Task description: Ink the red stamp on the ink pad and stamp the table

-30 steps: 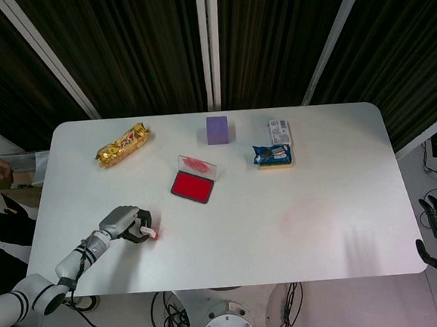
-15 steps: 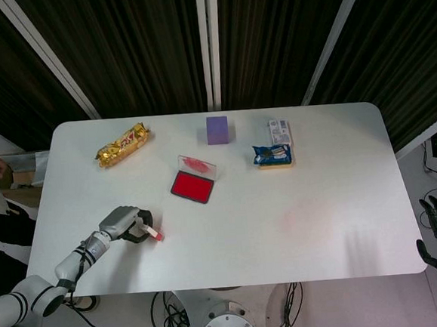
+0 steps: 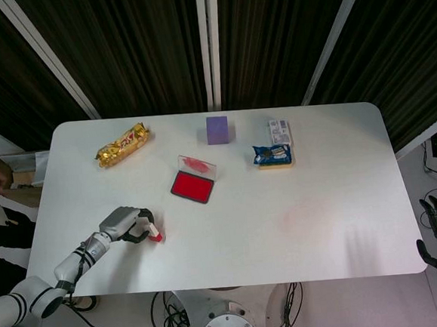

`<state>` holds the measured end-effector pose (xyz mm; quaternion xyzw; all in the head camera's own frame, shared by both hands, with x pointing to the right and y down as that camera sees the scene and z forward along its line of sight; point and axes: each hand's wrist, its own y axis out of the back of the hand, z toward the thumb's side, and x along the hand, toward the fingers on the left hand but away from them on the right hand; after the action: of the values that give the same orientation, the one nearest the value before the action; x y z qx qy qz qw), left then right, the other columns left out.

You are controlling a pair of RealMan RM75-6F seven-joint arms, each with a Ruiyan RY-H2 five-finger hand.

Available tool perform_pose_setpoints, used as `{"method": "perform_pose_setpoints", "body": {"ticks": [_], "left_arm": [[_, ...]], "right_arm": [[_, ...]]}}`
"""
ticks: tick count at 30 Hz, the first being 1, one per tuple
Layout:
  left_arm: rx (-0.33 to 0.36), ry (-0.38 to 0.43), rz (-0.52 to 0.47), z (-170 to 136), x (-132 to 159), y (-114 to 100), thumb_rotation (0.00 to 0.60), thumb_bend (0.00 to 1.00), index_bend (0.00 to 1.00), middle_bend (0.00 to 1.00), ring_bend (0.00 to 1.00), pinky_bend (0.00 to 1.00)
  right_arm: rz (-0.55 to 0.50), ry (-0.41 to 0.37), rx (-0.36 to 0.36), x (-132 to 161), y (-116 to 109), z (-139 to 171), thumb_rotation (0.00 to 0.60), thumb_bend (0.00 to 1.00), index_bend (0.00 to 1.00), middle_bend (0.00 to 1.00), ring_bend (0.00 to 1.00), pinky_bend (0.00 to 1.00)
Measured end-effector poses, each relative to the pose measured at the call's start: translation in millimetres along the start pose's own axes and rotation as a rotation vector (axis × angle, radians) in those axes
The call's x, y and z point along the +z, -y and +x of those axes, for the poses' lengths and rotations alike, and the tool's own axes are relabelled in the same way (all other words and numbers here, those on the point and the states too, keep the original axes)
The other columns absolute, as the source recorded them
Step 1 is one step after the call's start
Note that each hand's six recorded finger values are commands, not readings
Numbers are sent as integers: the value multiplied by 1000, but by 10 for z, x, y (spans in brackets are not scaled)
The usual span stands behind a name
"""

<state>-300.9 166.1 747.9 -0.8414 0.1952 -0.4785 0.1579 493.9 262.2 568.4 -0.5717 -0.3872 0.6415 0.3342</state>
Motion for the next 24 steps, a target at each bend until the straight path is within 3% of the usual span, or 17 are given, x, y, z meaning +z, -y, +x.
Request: {"method": "perform_pose_setpoints", "body": {"ticks": [24], "left_arm": [[21, 25, 53, -114, 51, 5, 600, 487, 358, 323, 966, 1000]], "right_arm": [[4, 1, 1, -3, -3, 0, 600, 352, 0, 0, 0, 0]]}}
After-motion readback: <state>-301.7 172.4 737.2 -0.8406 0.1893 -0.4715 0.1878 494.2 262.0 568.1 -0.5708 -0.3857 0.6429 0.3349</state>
